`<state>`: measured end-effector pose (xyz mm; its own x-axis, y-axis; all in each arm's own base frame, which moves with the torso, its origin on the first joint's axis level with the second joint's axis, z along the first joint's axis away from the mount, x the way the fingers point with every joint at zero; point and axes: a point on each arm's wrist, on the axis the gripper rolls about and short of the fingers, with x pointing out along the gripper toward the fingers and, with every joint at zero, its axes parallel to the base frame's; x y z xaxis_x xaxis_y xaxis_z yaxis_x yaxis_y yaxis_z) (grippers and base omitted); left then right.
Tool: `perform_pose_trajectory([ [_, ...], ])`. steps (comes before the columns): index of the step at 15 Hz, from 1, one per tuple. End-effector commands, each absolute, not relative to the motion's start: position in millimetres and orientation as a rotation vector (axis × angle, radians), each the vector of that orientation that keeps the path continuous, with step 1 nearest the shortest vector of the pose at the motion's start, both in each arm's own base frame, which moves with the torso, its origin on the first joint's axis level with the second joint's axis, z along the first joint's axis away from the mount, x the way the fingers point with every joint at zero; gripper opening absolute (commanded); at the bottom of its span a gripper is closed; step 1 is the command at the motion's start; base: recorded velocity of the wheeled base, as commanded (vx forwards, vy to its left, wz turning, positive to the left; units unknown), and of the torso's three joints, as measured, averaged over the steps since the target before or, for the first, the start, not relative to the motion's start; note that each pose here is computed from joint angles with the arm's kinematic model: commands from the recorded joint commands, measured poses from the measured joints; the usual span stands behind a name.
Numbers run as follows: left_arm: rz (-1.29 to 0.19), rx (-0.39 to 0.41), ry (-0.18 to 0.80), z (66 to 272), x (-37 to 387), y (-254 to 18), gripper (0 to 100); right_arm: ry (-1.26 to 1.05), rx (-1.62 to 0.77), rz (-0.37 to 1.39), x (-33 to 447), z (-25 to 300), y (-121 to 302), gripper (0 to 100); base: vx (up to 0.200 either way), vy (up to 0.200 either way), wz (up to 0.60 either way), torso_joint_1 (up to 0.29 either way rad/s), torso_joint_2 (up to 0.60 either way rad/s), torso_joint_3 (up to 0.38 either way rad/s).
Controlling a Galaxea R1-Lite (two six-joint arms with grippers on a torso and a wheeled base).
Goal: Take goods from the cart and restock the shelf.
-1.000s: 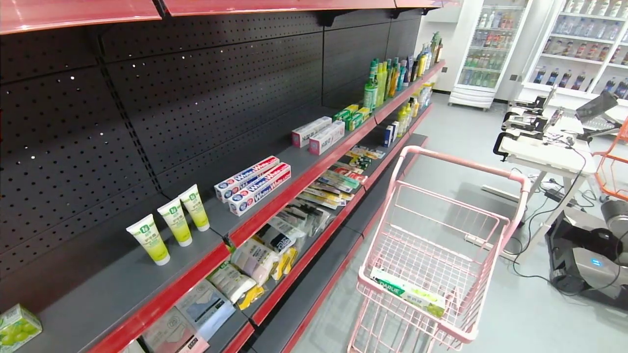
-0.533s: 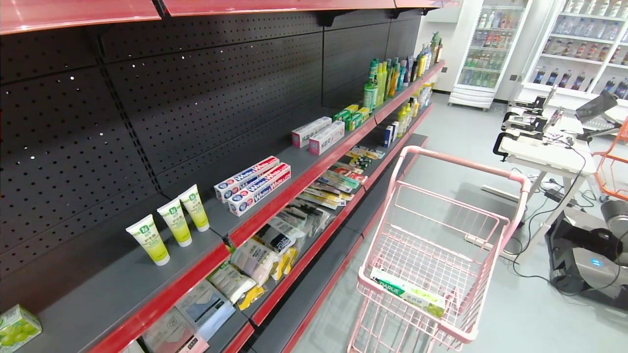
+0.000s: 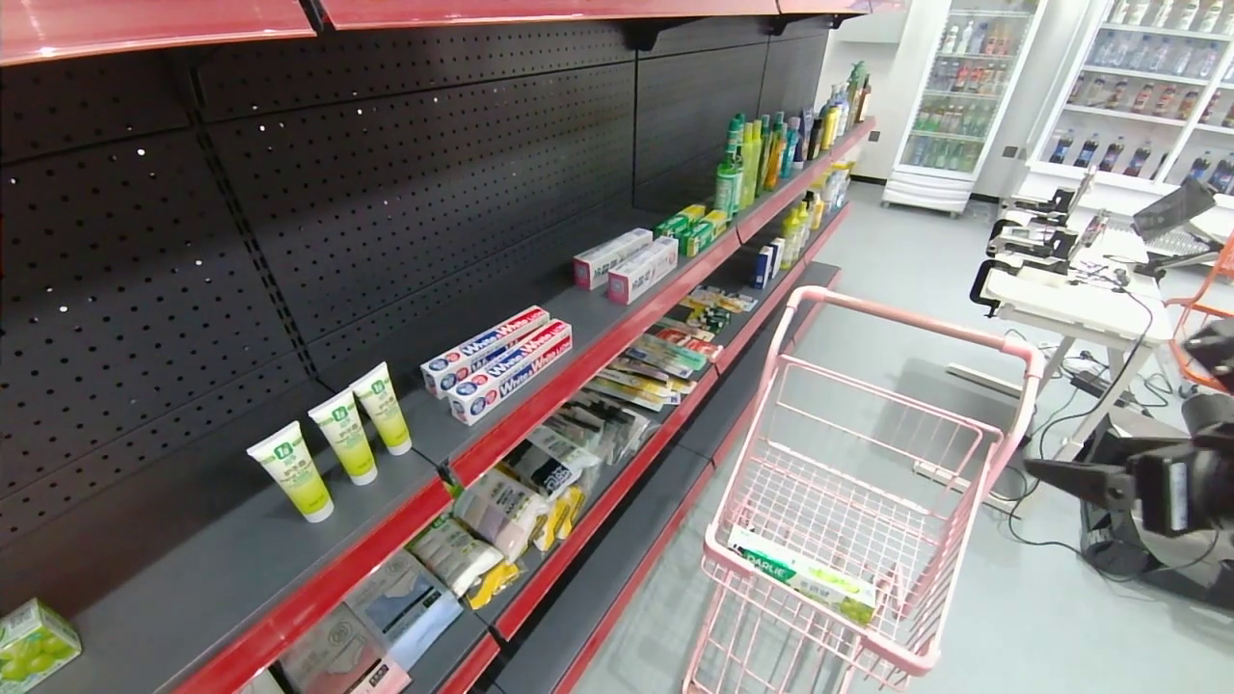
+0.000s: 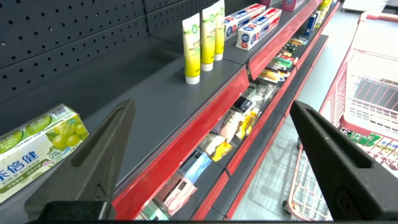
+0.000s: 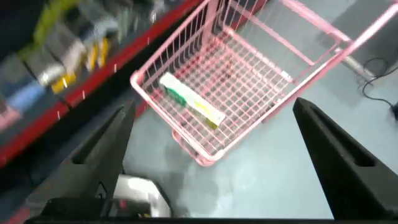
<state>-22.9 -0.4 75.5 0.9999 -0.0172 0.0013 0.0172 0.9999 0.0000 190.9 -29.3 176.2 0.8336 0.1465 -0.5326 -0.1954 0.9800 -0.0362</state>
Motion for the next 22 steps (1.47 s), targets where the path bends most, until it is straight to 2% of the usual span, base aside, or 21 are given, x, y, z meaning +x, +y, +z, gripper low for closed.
perform_pose_trajectory([
  [1,-0.018,0.0,0.0,75.5,-22.8,-0.5,100,0.813,-0.18,0.404,284.6,66.7,-65.9,100,0.0,0.0,0.0,0.0,0.0,0.0],
  [3,-0.017,0.0,0.0,75.5,-22.8,-0.4,100,0.858,-0.204,0.466,297.4,43.8,-59.7,100,0.0,0.0,0.0,0.0,0.0,0.0],
  [9,-0.017,0.0,0.0,75.5,-22.8,-0.4,100,0.869,-0.327,0.534,314.4,1.5,-66.4,100,0.0,0.0,0.0,0.0,0.0,0.0],
  [14,-0.018,0.0,0.0,75.5,-22.8,-0.5,100,0.855,-0.345,0.56,328.5,-3.8,-59.2,100,0.0,0.0,0.0,-0.013,0.02,0.016],
  [22,-0.017,0.0,0.0,75.5,-22.8,-0.4,100,0.871,-0.359,0.602,337.1,-16.1,-45.7,100,0.0,0.0,0.0,-0.116,0.25,0.13],
])
